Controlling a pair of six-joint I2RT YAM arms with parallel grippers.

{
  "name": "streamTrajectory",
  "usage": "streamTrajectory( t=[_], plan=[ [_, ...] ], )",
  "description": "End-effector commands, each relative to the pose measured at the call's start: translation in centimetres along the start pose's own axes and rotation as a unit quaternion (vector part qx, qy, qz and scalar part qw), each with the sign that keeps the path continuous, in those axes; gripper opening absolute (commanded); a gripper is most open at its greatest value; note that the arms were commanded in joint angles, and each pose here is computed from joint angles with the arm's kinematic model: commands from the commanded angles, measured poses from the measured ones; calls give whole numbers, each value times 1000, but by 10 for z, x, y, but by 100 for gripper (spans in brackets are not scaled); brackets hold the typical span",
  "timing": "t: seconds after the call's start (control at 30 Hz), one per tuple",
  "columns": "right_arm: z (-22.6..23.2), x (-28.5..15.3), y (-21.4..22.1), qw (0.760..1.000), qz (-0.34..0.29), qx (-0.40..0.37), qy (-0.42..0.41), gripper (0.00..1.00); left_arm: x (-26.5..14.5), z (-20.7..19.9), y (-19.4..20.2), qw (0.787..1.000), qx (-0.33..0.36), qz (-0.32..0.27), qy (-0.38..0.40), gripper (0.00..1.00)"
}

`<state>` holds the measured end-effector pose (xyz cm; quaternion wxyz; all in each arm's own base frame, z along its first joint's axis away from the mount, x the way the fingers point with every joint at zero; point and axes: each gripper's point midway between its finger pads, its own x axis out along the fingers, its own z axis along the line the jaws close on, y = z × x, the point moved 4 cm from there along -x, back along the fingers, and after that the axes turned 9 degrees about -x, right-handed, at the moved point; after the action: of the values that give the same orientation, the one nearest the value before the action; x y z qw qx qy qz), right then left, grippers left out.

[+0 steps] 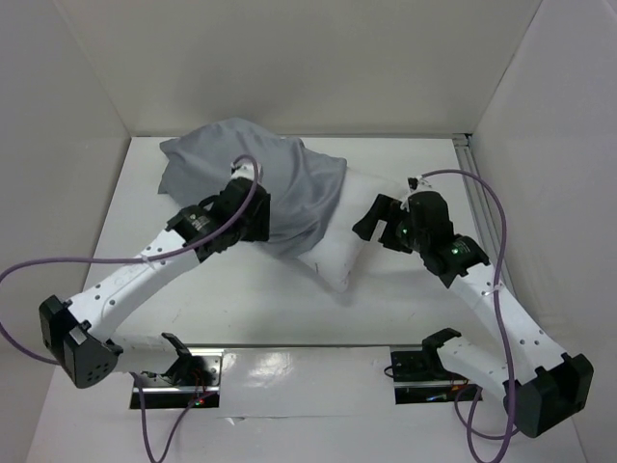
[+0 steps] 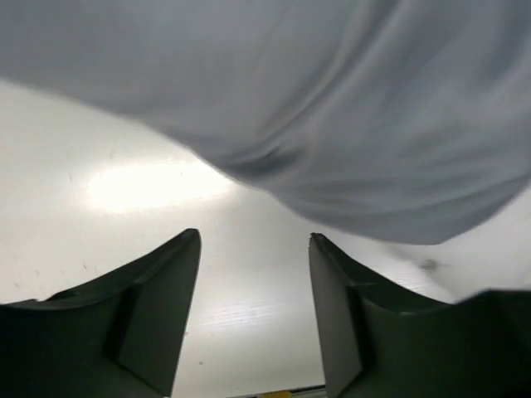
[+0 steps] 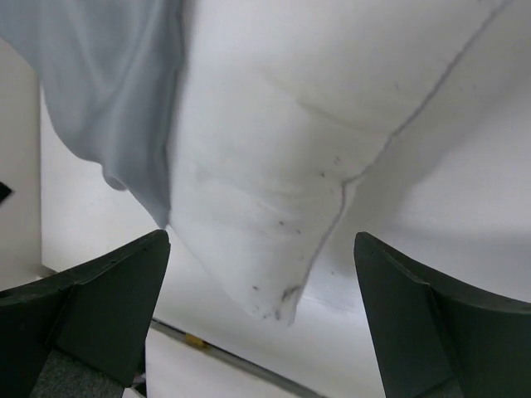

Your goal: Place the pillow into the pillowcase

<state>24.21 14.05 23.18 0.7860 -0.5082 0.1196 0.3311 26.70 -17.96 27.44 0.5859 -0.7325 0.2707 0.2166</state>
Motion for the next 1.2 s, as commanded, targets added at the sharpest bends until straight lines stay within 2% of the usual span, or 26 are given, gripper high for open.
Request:
streamTrajectory(
  t=[0.0,0.07,0.1,0.13,0.17,0.33,0.4,0.5,0.73,0.77,0.83,0.87,0.9,1.0,1.1,1.17],
  plan=[
    [-14,-9,17,999,38,-10,36,99,24,14,32,1000,-23,-8,-18,65],
    [-11,-9,24,998,51,-7,24,99,36,14,56,1000,-26,6,12,67],
    [-7,-9,26,998,58,-7,11,99,39,14,61,999,-28,5,19,73],
    [-6,-7,27,998,62,-6,5,99,46,15,79,999,-19,20,23,95],
    [-3,-6,31,998,67,-8,-4,99,52,10,82,999,-20,13,34,100],
    [6,1,43,995,95,-4,-30,99,74,2,120,999,9,13,38,100],
    [10,3,44,994,100,-4,-45,99,85,-4,126,999,12,3,37,94],
    [13,4,45,993,107,-3,-56,99,98,-3,130,1000,15,-3,20,94],
    [16,5,49,991,119,-4,-64,99,138,9,115,1000,9,-11,-27,75],
    [16,5,49,991,119,-4,-64,99,143,6,114,999,12,-7,-30,67],
    [18,6,47,991,114,-5,-67,99,144,8,107,999,9,-12,-40,58],
    [20,6,46,991,111,-5,-74,99,146,7,105,999,9,-16,-45,51],
    [21,6,44,991,107,-6,-77,99,144,7,103,999,11,-12,-48,33],
    [24,16,54,988,125,-7,-93,99,140,8,100,998,13,-11,-54,0],
    [31,34,63,983,143,-13,-111,98,124,1,87,999,6,-23,-33,0],
    [35,50,68,982,152,-23,-113,88,107,-7,81,999,6,-35,-7,0]
  ],
)
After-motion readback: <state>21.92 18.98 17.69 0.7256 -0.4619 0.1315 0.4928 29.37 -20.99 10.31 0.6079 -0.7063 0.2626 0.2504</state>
